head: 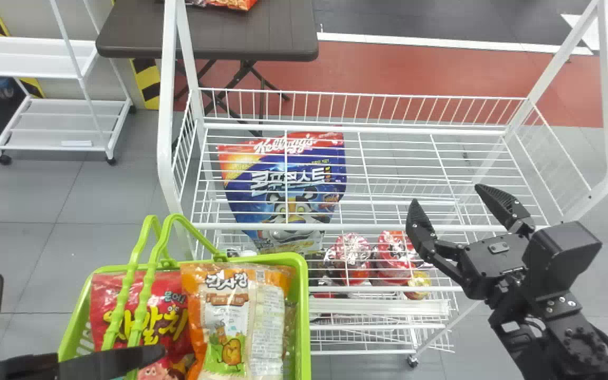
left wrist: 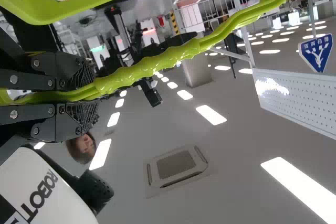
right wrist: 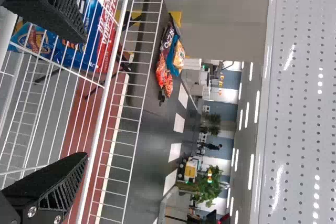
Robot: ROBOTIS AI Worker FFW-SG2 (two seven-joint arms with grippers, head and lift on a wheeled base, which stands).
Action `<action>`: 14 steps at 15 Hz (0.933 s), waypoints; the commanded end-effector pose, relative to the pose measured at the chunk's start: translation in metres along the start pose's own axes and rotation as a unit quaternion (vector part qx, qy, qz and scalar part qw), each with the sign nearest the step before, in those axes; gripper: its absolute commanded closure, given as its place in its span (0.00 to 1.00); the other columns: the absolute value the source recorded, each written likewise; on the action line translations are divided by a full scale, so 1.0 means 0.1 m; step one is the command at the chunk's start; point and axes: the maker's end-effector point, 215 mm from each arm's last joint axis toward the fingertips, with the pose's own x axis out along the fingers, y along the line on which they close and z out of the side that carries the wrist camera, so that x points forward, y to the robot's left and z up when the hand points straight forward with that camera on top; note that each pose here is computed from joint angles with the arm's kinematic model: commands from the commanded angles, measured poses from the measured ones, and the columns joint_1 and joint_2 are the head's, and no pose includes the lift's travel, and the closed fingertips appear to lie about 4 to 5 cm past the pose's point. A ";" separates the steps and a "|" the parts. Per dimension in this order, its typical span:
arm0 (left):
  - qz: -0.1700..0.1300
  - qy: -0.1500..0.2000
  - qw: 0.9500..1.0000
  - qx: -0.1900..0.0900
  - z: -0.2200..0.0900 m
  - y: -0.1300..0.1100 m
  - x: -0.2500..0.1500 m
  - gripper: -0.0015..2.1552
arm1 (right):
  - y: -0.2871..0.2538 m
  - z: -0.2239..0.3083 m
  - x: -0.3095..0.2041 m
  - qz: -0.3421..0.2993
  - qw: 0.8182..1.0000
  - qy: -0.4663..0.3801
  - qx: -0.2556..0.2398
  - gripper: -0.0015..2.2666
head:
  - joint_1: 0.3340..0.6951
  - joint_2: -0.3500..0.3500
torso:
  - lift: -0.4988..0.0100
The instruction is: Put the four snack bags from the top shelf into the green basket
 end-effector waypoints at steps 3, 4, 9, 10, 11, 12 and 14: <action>-0.006 0.001 1.000 -0.001 -0.01 -0.03 0.02 1.00 | -0.03 -0.02 -0.01 -0.002 1.000 0.001 0.007 0.01 | 1.00 0.35 | 0.98; -0.006 0.000 1.000 -0.001 -0.01 -0.03 0.02 1.00 | -0.02 -0.04 -0.02 -0.002 1.000 0.003 0.009 0.01 | 1.00 0.35 | 0.98; -0.007 0.006 1.000 -0.003 -0.06 -0.05 0.05 1.00 | -0.01 -0.05 -0.05 -0.001 1.000 0.002 0.009 0.02 | 1.00 0.34 | 0.98; -0.006 0.008 1.000 -0.002 -0.07 -0.06 0.05 1.00 | -0.01 -0.03 -0.06 -0.001 1.000 -0.001 0.009 0.02 | 1.00 0.34 | 0.98; -0.005 0.008 1.000 -0.002 -0.07 -0.06 0.05 1.00 | -0.01 -0.01 -0.06 -0.001 1.000 -0.004 0.008 0.02 | 1.00 0.34 | 0.98; -0.004 0.008 1.000 -0.002 -0.08 -0.06 0.05 1.00 | 0.01 -0.01 -0.06 0.004 1.000 -0.004 0.009 0.02 | 1.00 0.34 | 0.98; -0.004 0.009 1.000 -0.003 -0.09 -0.07 0.04 1.00 | 0.02 -0.02 -0.07 0.004 1.000 -0.003 0.011 0.02 | 1.00 0.34 | 0.98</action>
